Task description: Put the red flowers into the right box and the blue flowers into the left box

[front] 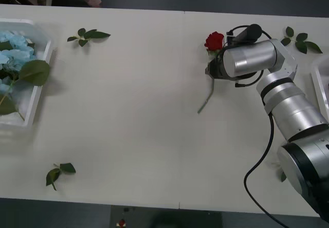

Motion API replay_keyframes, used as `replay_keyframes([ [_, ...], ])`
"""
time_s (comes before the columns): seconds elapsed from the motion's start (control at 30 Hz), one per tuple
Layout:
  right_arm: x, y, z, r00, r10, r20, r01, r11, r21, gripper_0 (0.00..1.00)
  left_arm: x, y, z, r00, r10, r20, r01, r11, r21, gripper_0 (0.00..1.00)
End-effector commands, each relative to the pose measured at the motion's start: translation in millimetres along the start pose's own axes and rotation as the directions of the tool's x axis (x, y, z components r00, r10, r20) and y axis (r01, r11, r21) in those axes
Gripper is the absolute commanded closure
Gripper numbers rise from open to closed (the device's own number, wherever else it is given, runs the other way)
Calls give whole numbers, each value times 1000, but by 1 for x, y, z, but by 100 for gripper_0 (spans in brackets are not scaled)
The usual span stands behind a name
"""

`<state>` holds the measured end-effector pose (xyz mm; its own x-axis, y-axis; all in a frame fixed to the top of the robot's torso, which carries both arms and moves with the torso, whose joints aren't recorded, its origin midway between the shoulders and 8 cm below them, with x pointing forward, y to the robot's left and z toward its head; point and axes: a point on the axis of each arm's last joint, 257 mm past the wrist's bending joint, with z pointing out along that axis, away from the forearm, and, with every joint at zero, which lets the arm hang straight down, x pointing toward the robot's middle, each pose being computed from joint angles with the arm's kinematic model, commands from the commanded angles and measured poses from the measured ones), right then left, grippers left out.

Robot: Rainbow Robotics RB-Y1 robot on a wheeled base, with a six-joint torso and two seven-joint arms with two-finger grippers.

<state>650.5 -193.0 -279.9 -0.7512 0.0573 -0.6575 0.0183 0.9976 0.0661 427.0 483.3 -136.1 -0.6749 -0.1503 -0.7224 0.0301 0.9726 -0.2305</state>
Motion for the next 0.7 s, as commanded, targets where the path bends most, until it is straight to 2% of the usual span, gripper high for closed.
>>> replay_keyframes([
  [0.03, -23, 17, -8, 999, 4, 45, -4, 1000, -8, 0, -56, -50, -8, 988, 137, 65, -139, 990, 18, 0],
  [0.13, -22, 18, -8, 999, -3, 46, 3, 1000, -4, 6, -63, -71, 10, 987, 134, 91, -137, 990, 23, 0],
  [0.33, -19, 18, -6, 999, -14, 39, 14, 1000, 1, 10, -62, -107, 51, 974, 179, 137, -188, 981, 53, 0],
  [0.5, -14, 19, -4, 999, -36, 36, 35, 999, 9, 11, -43, -158, 84, 957, 207, 204, -238, 960, 145, 0],
  [0.67, -12, 18, -3, 999, -42, 34, 41, 999, 13, 12, -21, -225, 88, 933, 265, 245, -324, 914, 244, 0],
  [0.7, -11, 19, -3, 998, -48, 34, 47, 999, 14, 14, -16, -239, 87, 924, 289, 249, -352, 899, 260, 0],
])
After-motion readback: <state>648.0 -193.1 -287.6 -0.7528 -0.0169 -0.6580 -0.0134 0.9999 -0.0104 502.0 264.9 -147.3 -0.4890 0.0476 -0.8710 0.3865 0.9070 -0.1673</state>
